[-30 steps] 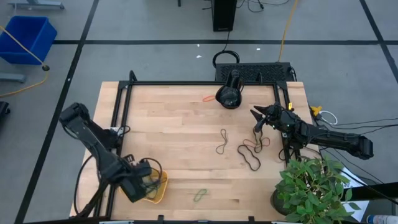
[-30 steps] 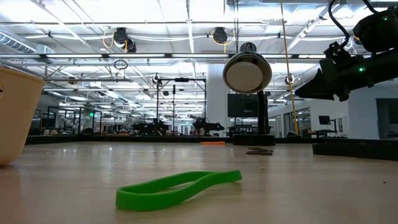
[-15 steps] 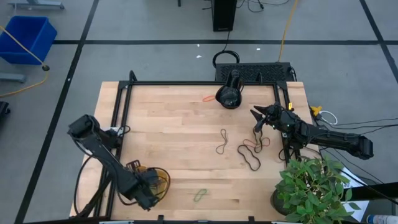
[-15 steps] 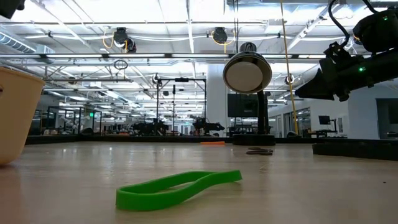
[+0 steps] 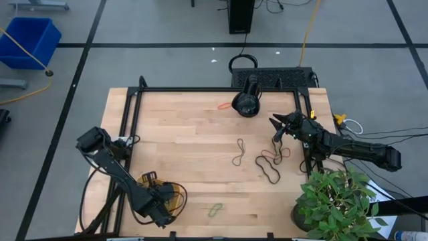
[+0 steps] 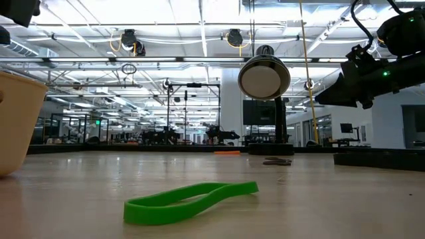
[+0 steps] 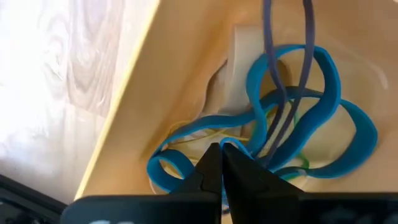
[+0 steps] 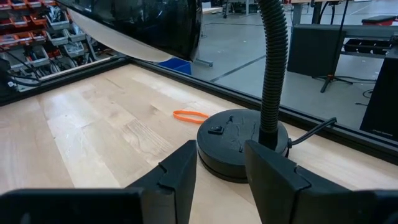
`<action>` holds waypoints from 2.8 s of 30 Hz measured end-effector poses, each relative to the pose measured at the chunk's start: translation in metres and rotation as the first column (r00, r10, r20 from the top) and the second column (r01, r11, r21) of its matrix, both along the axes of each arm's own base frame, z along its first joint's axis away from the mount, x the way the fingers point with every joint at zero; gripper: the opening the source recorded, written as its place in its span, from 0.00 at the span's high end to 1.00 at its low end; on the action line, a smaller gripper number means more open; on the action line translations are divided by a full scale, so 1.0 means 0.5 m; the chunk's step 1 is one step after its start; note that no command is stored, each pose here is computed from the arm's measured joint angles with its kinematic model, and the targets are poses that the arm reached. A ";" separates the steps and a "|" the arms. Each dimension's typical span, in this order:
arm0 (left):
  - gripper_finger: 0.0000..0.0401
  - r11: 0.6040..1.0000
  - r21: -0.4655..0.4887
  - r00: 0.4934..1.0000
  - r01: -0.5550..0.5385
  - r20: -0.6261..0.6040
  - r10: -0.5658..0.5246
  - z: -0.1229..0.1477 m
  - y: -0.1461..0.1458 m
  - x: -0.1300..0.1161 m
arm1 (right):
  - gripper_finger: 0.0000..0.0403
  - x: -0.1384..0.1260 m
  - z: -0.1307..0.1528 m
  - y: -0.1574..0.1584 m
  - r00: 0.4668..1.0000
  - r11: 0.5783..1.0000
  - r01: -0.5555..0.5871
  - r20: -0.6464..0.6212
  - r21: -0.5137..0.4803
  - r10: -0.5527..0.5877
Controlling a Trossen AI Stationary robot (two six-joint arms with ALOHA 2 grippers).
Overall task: Pick and place rubber bands into bin
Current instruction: Put the blue rubberband into the yellow bin, then put the green rubberband into the yellow bin
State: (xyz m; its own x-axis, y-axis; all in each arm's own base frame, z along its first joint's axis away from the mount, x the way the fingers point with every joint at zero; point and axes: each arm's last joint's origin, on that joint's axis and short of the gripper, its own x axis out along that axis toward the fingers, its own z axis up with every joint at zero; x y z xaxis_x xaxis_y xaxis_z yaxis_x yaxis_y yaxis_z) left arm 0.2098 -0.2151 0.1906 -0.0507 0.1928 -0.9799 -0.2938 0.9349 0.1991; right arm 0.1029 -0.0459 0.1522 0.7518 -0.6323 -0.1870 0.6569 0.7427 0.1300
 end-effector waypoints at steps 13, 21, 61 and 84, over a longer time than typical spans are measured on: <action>0.82 1.000 0.000 1.000 -0.026 0.001 0.026 0.000 0.010 0.011 | 0.68 0.000 0.000 0.000 1.000 1.000 0.000 0.000 -0.001 0.000; 0.53 0.999 -0.011 0.999 -0.043 -0.021 0.042 0.000 0.012 0.010 | 0.68 0.000 0.000 0.000 1.000 1.000 -0.001 -0.003 -0.003 0.001; 0.46 0.894 -0.026 0.544 0.447 0.802 -0.248 0.153 0.053 0.229 | 0.68 0.000 0.000 0.000 0.999 0.999 -0.016 -0.045 -0.050 0.013; 0.74 0.831 -0.059 0.694 0.553 0.586 -0.420 0.030 -0.021 0.359 | 0.68 0.000 -0.001 0.000 0.999 0.999 -0.017 -0.049 -0.048 0.015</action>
State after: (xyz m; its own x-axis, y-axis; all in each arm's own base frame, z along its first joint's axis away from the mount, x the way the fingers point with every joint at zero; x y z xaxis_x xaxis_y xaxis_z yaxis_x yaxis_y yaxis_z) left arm 0.3891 -0.2258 0.2058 0.5240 -0.1760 -0.8333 0.2212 0.9730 -0.0664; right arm 0.1029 -0.0458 0.1516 0.7526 -0.6296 -0.1927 0.6496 0.7578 0.0615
